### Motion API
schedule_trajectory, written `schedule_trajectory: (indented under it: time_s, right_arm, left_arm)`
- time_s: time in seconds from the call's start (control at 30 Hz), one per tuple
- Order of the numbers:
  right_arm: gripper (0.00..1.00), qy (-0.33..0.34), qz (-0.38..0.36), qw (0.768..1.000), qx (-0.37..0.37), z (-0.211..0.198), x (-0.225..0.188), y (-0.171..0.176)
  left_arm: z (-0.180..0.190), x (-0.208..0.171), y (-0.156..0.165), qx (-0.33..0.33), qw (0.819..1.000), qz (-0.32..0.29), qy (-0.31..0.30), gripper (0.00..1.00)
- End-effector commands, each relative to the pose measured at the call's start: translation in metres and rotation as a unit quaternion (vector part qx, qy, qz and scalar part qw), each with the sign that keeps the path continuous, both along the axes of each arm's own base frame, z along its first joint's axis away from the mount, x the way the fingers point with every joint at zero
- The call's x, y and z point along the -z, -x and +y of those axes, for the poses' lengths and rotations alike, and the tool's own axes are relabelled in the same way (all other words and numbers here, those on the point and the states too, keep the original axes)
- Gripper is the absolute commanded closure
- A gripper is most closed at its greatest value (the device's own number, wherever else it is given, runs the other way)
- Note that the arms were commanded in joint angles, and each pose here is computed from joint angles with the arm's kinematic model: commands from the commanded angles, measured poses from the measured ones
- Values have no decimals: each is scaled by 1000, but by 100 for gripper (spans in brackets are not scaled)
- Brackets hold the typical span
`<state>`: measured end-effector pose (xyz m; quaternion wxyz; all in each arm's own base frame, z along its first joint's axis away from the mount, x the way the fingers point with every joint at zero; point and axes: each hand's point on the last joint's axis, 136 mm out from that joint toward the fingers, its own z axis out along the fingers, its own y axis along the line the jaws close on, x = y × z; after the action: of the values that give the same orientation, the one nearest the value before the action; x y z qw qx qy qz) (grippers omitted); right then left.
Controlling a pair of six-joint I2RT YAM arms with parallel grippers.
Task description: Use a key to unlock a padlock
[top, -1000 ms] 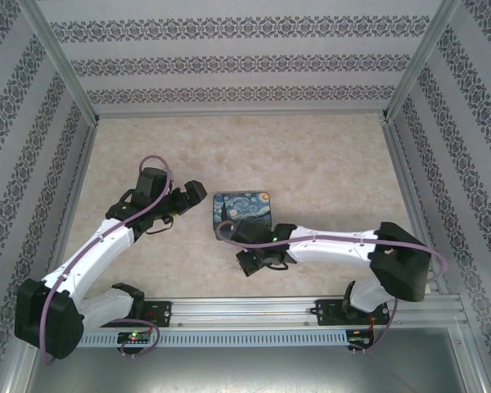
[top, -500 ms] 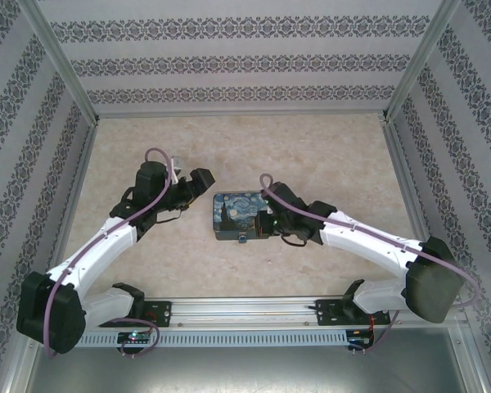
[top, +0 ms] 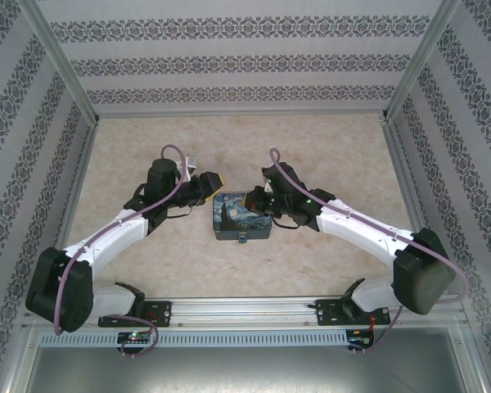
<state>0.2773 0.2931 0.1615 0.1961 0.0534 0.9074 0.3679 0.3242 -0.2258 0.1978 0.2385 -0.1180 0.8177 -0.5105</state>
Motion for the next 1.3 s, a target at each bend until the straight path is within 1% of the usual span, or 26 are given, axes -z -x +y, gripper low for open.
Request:
schedule_trajectory:
  time_s: [0.0,0.27,0.43,0.5,0.7,0.77,1.0,1.1,1.27]
  right_arm:
    - [100,-45,-2,999,1,16,-16,-10]
    - [100,-61,5,998,0,23,-15,-13]
    - [100,-67,6,998,-3,25,-16,-13]
    - [100,-67,8,998,-3,26,-15,-13]
    - [100,-70,10,997,-7,28,-14,-12]
    - [100,-71,9,997,-8,29,-15,-12]
    - [100,-71,11,997,-10,28,-14,-11]
    - [100,-71,9,997,-9,27,-14,-11]
    - [100,-66,11,998,-6,23,-10,-10]
  left_arm:
    - [-16,-26,-4,29,998,-48,21,55]
    - [-28,-18,-2,47,998,-42,18,66]
    - [-35,-14,-1,55,998,-40,16,67]
    - [-36,-15,-2,56,997,-41,17,71]
    - [-39,-12,-3,59,997,-39,13,73]
    - [-40,-11,-4,60,997,-38,12,75]
    - [-42,-3,-4,61,998,-32,6,73]
    - [-41,1,-5,57,998,-28,-1,69]
    - [-39,7,-4,52,998,-23,-9,67]
